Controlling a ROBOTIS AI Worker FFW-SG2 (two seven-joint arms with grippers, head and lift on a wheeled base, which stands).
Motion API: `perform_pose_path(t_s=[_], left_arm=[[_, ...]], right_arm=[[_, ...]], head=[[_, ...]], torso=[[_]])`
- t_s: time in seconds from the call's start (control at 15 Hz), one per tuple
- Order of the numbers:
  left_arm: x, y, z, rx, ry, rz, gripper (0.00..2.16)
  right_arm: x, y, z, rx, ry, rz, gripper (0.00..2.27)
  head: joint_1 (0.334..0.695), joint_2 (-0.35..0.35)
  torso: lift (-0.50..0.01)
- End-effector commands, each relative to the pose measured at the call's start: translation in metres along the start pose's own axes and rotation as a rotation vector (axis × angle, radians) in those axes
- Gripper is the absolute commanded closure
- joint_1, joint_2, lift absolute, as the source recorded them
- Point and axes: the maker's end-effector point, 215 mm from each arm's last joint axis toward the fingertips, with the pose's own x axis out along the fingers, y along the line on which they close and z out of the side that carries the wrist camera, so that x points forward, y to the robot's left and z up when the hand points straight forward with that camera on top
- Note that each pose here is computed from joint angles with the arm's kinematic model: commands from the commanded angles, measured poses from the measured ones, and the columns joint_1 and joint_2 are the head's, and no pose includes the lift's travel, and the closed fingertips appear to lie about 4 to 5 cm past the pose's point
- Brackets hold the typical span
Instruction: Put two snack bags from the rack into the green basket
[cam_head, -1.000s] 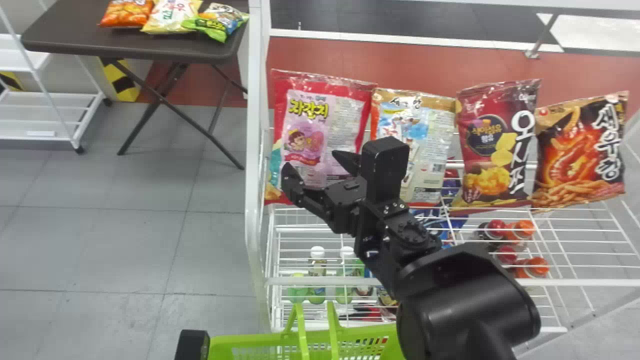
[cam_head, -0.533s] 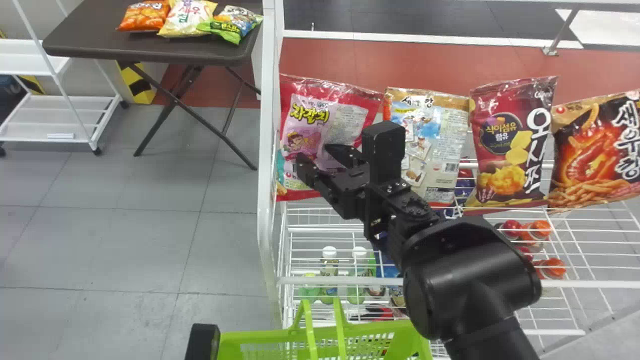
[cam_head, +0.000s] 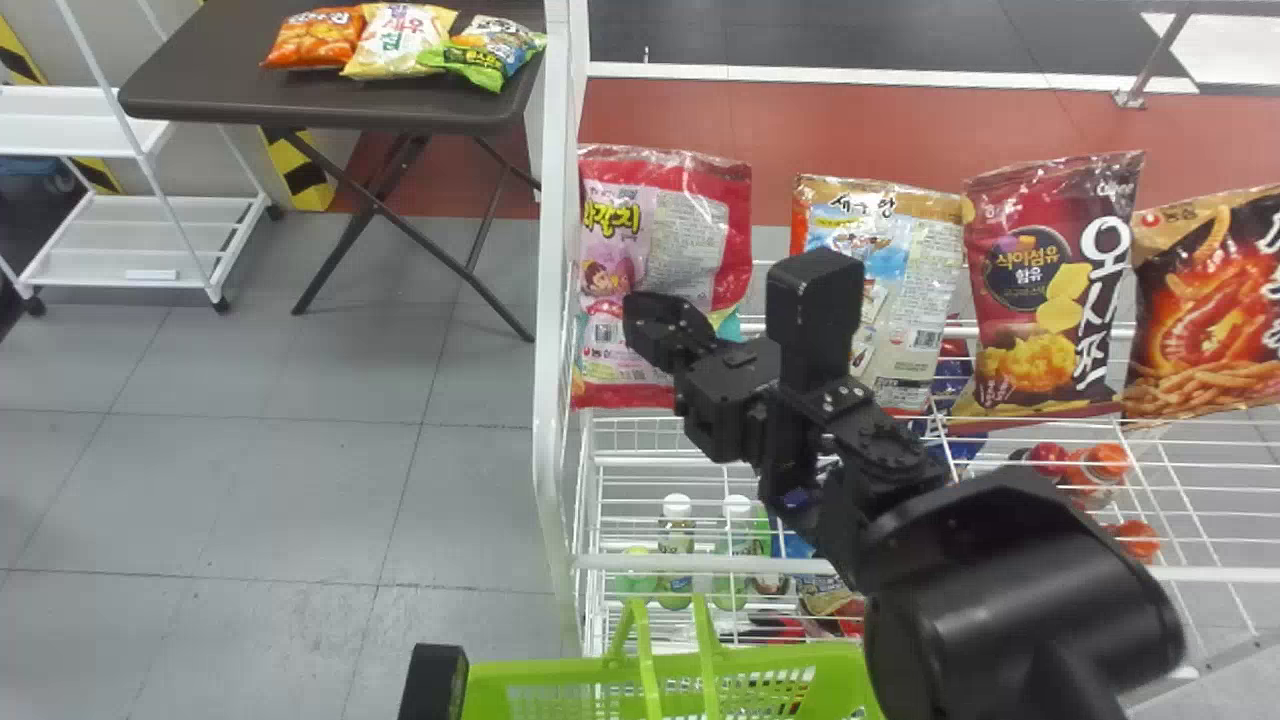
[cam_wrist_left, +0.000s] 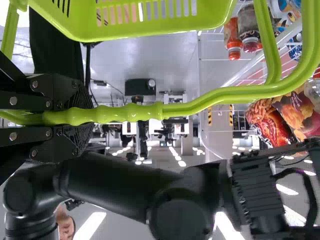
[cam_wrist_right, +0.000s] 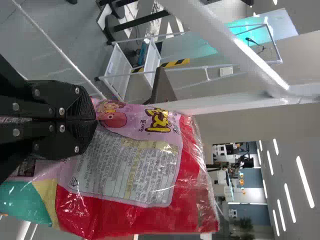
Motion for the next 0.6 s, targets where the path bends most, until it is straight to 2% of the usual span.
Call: perform_pose_path(t_s=[0.0, 0.27, 0.53], left_arm=[[0.0, -0.001, -0.001, 0.002, 0.004, -0.001, 1.47], [0.003, -0.003, -0.004, 0.002, 0.013, -0.01, 1.47], [0.01, -0.003, -0.01, -0.013, 0.024, -0.017, 1.47]], right_arm=[[-0.036, 0.004, 0.0, 0.027, 0.004, 0.028, 2.25], [-0.105, -0.022, 0.0, 0.059, 0.039, -0.01, 2.25], [-0.188, -0.054, 0.0, 0.168, 0.092, -0.009, 2.25]], head=[[0.695, -0.009], [0.695, -0.057], [0.695, -0.233]], torso=[[-0.006], [-0.006], [-0.006]])
